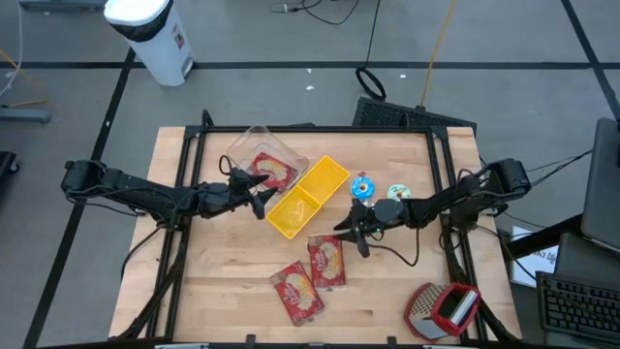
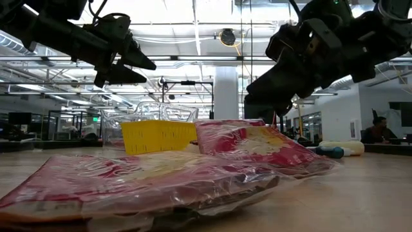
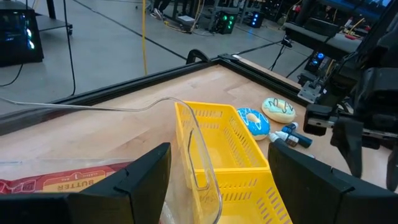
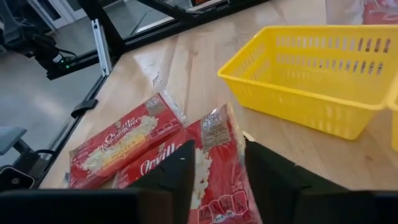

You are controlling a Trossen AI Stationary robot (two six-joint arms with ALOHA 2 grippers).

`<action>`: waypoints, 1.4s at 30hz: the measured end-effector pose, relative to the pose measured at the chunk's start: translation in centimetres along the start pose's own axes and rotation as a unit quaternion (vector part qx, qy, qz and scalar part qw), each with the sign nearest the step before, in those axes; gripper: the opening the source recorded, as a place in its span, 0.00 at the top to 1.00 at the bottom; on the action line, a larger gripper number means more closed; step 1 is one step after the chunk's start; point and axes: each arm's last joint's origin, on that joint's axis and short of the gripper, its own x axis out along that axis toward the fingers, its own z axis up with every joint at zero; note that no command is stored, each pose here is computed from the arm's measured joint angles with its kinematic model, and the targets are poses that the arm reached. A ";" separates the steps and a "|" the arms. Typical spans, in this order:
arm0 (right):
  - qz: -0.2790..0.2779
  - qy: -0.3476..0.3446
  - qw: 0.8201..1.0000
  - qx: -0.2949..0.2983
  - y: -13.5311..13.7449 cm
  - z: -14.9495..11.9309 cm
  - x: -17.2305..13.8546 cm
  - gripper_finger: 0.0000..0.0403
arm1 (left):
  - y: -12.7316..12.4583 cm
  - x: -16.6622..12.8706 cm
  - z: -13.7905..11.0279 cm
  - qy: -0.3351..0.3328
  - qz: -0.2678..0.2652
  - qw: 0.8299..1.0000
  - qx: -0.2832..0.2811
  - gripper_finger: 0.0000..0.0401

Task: Pick & Place Food Item
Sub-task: Put the right red popcorn bag into the transparent bin

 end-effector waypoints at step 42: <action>-0.009 0.100 0.977 0.190 -1.4 -2.5 0.7 0.37 | 0.0 0.0 0.0 0.002 0.000 1.000 -0.005 0.32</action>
